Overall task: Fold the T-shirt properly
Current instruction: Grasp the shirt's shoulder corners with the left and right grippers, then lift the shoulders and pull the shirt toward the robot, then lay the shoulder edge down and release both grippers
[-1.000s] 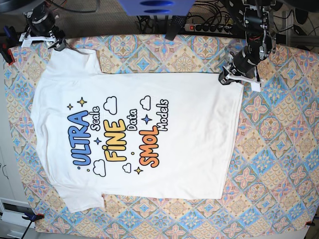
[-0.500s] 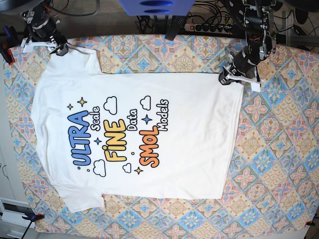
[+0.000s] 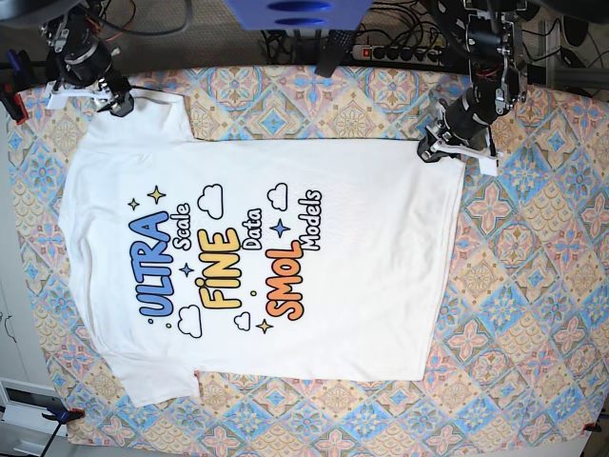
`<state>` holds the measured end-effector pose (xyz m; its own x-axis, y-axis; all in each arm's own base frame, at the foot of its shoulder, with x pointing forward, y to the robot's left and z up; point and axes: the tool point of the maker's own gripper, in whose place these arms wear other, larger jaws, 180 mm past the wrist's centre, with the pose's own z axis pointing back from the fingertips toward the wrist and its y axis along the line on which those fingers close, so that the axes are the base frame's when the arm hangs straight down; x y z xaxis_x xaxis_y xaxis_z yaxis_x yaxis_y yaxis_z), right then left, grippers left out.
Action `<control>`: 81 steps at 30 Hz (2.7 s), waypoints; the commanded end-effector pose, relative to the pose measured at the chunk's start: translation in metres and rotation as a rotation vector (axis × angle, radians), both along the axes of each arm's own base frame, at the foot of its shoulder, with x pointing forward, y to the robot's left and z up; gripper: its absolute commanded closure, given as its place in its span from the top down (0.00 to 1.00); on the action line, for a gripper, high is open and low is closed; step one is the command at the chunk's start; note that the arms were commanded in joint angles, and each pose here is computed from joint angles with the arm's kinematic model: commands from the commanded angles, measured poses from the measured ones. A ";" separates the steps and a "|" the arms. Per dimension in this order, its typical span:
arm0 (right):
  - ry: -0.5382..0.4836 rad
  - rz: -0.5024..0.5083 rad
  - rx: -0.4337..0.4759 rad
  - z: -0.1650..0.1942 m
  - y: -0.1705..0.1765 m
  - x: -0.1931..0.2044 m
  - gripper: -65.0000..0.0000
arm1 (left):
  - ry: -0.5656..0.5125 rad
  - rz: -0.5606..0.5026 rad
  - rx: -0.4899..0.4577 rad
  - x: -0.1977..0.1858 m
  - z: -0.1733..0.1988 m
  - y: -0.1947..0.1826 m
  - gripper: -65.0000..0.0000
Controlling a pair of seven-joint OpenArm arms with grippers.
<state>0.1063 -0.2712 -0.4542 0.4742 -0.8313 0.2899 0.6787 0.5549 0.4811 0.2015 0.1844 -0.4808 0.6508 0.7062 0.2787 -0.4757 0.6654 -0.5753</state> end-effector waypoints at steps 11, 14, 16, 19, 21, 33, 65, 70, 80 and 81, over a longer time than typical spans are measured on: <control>0.039 -0.036 0.029 -0.017 -0.005 -0.011 0.04 | 0.006 0.002 0.025 -0.002 0.000 0.006 0.00; 0.054 -0.021 0.049 -0.018 -0.001 -0.014 0.00 | 0.023 0.000 0.025 -0.011 -0.003 0.006 0.00; 0.066 -0.006 0.067 -0.017 0.003 -0.016 0.00 | 0.023 -0.003 0.028 -0.012 -0.002 0.007 0.00; 0.032 0.024 0.049 -0.003 0.004 -0.005 0.00 | 0.048 -0.015 0.053 -0.026 -0.003 0.016 0.00; 0.029 0.042 0.031 0.004 0.004 -0.008 0.00 | 0.050 -0.022 0.063 -0.031 -0.001 0.018 0.00; 0.071 0.098 -0.080 0.037 -0.015 -0.058 0.00 | 0.076 -0.105 0.127 -0.078 0.020 0.025 0.00; -0.257 0.319 -0.194 0.100 -0.011 0.040 0.00 | -0.208 -0.113 0.196 -0.001 0.100 0.028 0.00; -0.357 0.317 -0.214 0.115 -0.010 0.084 0.00 | -0.213 -0.071 0.181 0.023 0.089 0.037 0.00; -0.347 0.342 -0.136 0.079 0.008 0.145 0.00 | -0.163 -0.035 0.137 0.061 0.054 0.043 0.00; -0.340 0.349 -0.135 0.076 0.010 0.150 0.01 | -0.155 -0.039 0.132 0.063 0.050 0.041 0.00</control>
